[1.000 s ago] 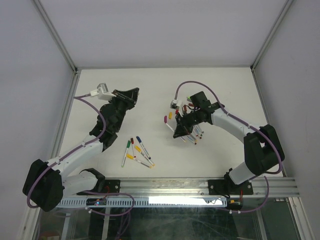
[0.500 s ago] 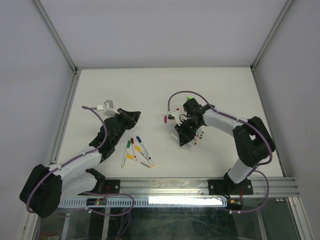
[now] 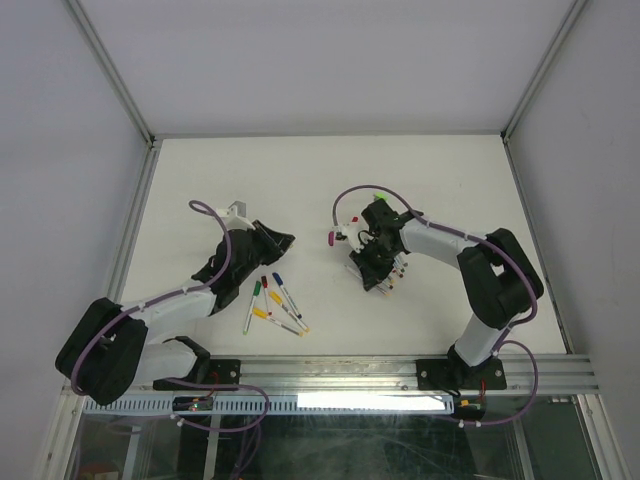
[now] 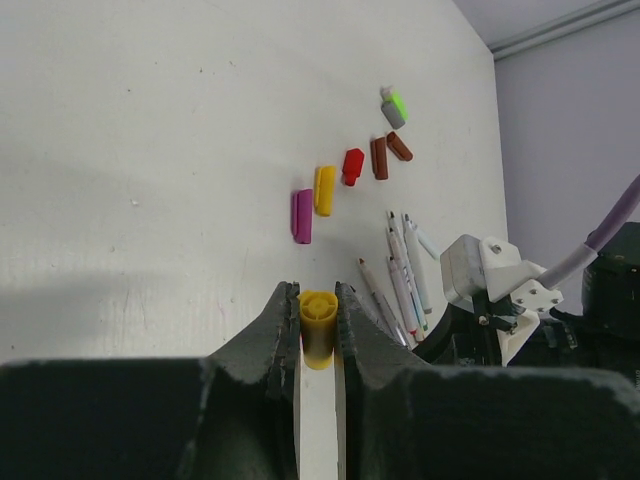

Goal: Open the pen caps
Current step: Place the pen at the center of the board, then place the pen cap at the center of the board.

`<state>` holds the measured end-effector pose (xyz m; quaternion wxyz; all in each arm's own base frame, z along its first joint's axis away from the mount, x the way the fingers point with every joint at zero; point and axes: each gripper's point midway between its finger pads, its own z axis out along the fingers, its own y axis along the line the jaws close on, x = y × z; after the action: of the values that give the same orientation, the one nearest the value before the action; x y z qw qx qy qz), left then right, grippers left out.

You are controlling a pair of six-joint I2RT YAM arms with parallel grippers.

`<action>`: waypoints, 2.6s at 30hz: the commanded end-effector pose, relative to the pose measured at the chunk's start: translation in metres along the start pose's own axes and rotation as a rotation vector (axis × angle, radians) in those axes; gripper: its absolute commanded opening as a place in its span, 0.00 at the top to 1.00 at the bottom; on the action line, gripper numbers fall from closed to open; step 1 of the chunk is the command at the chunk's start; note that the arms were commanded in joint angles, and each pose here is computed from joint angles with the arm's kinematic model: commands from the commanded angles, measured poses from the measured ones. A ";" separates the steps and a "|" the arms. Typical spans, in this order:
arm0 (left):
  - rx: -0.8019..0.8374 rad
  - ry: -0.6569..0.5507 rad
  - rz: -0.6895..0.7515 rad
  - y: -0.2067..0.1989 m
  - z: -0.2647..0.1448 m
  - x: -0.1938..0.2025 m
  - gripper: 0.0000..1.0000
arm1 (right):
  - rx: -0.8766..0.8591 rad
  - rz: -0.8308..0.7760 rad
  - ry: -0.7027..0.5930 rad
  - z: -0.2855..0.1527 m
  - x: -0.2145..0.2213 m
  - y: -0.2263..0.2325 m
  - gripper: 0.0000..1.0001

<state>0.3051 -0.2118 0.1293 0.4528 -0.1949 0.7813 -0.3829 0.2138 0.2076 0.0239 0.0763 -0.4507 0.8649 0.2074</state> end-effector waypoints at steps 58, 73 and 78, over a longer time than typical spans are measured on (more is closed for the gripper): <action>-0.187 0.294 0.029 0.010 0.080 0.059 1.00 | 0.108 -0.076 -0.159 -0.033 -0.048 -0.006 0.72; -0.326 0.336 0.175 0.029 0.102 0.070 0.79 | 0.098 -0.069 -0.182 -0.039 -0.050 -0.007 0.72; -0.355 0.359 0.195 0.035 0.105 0.074 0.69 | 0.098 -0.065 -0.187 -0.040 -0.050 -0.007 0.72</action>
<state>0.3562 -0.2819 0.0320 0.2986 -0.1403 0.9121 -0.2434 0.2369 0.2129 0.0433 0.1346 -0.4463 0.8646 0.1877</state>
